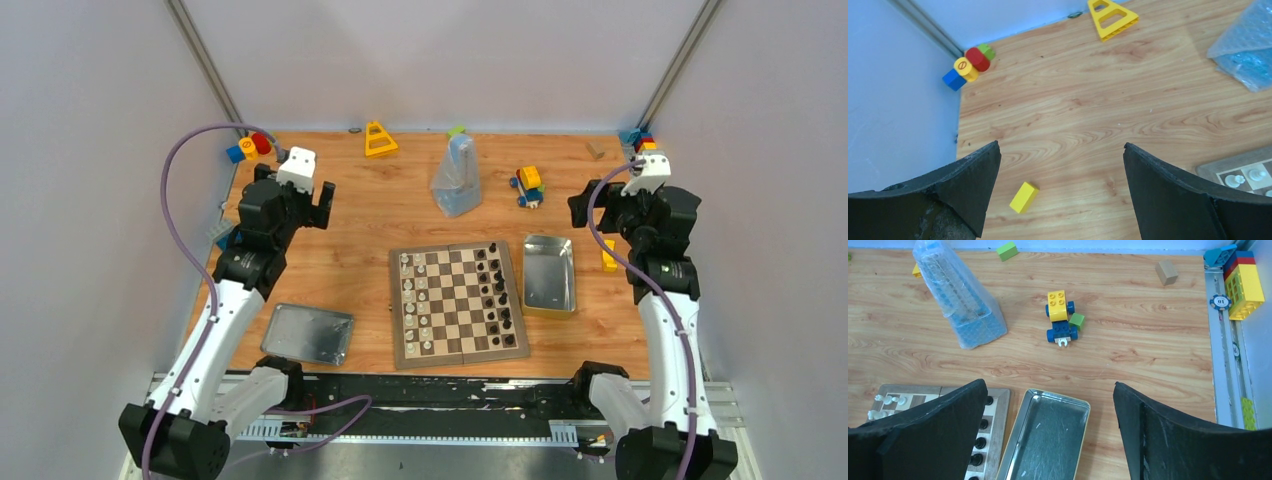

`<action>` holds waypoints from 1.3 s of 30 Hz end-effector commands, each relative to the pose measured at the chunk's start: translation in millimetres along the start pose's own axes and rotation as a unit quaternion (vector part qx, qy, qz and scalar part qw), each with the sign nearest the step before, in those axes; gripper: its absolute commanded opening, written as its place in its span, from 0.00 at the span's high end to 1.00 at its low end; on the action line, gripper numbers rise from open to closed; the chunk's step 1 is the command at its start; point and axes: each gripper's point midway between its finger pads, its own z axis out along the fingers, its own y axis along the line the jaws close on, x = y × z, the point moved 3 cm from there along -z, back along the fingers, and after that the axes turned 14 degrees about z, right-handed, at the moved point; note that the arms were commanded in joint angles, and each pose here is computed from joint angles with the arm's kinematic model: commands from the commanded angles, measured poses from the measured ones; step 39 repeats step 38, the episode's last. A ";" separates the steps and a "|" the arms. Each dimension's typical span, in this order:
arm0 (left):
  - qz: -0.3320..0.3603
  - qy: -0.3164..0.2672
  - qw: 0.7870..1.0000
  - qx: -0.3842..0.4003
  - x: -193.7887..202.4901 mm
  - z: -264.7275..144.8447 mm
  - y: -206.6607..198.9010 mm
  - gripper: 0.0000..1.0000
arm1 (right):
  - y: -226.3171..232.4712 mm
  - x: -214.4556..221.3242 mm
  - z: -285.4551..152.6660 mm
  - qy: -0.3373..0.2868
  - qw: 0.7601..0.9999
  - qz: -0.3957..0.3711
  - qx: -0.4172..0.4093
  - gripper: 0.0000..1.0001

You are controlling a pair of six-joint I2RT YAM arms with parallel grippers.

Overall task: Set up the chess pieces on the board
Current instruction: Reset both arms

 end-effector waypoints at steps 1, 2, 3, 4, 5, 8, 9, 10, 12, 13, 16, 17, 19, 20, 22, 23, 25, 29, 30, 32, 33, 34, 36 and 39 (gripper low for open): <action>-0.014 -0.011 0.998 -0.061 -1.9 -14.8 20.2 0.00 | -0.5 -9.3 -10.5 -0.048 0.998 0.030 0.018 0.00; -0.013 -0.020 0.998 -0.066 -3.9 -19.0 22.2 0.00 | -0.2 -8.5 -11.7 -0.048 0.998 0.030 0.018 0.00; -0.013 -0.023 0.997 -0.068 -1.0 -21.6 21.1 0.00 | 1.4 -7.4 -13.0 -0.048 0.998 0.027 0.013 0.00; -0.015 -0.032 0.997 -0.071 -2.8 -22.0 21.8 0.00 | 3.6 -7.1 -14.5 -0.048 0.999 0.024 0.006 0.00; -0.016 -0.034 0.997 -0.072 0.8 -22.8 19.8 0.00 | 6.6 -6.5 -16.1 -0.048 0.999 0.019 -0.003 0.00; -0.016 -0.058 0.995 -0.075 -2.2 -24.1 19.2 0.00 | 12.8 -2.1 -19.8 -0.044 0.999 0.000 -0.026 0.00; -0.014 -0.059 0.995 -0.076 0.4 -24.9 18.2 0.00 | 12.9 -1.1 -20.5 -0.044 0.999 -0.005 -0.028 0.00; -0.013 -0.063 0.995 -0.079 0.1 -25.3 18.8 0.00 | 12.3 0.1 -20.7 -0.044 0.999 -0.007 -0.027 0.00; -0.008 -0.065 0.995 -0.082 3.5 -26.4 18.1 0.00 | 10.3 1.4 -20.2 -0.046 0.999 -0.007 -0.023 0.00; -0.005 -0.064 0.995 -0.082 6.2 -27.1 17.2 0.00 | 8.7 2.2 -19.4 -0.045 0.999 -0.017 -0.022 0.00; 0.002 -0.062 0.995 -0.084 10.2 -29.0 16.8 0.00 | 5.7 5.7 -17.2 -0.043 0.999 -0.027 -0.019 0.00; 0.006 -0.060 0.995 -0.085 11.4 -29.7 17.0 0.00 | 4.7 7.4 -16.5 -0.041 0.999 -0.027 -0.018 0.00; 0.007 -0.057 0.994 -0.088 12.6 -30.5 17.9 0.00 | 5.1 9.1 -15.7 -0.038 0.999 -0.027 -0.022 0.00; 0.007 -0.056 0.995 -0.087 12.9 -30.6 17.3 0.00 | 5.9 9.6 -15.7 -0.037 0.999 -0.027 -0.025 0.00; 0.006 -0.055 0.995 -0.080 13.5 -29.9 15.3 0.00 | 6.0 8.7 -16.4 -0.039 0.999 -0.028 -0.024 0.00; 0.006 -0.053 0.996 -0.078 14.4 -29.6 14.6 0.00 | 5.2 7.7 -16.9 -0.041 0.999 -0.028 -0.020 0.00; 0.006 -0.048 0.996 -0.076 17.0 -27.6 13.3 0.00 | 4.6 5.4 -18.0 -0.045 0.998 -0.029 -0.015 0.00; 0.006 -0.044 0.997 -0.070 20.6 -24.9 10.5 0.00 | 6.2 4.3 -20.3 -0.049 0.998 -0.032 -0.018 0.00; 0.005 -0.043 0.997 -0.070 20.7 -24.6 10.6 0.00 | 6.0 4.3 -20.4 -0.049 0.998 -0.032 -0.017 0.00; 0.004 -0.040 0.997 -0.069 22.0 -23.9 10.1 0.00 | 4.5 3.6 -19.7 -0.050 0.998 -0.031 -0.013 0.00; 0.004 -0.040 0.997 -0.069 22.2 -23.7 10.0 0.00 | 4.0 4.1 -18.9 -0.049 0.998 -0.030 -0.012 0.00; 0.004 -0.039 0.997 -0.067 23.0 -23.4 9.2 0.00 | 4.4 4.5 -18.8 -0.048 0.998 -0.029 -0.013 0.00; 0.005 -0.042 0.997 -0.064 22.9 -23.2 8.1 0.00 | 5.1 4.9 -19.3 -0.048 0.998 -0.030 -0.015 0.00; 0.005 -0.040 0.997 -0.066 23.3 -23.3 9.0 0.00 | 5.0 4.0 -19.8 -0.049 0.998 -0.031 -0.014 0.00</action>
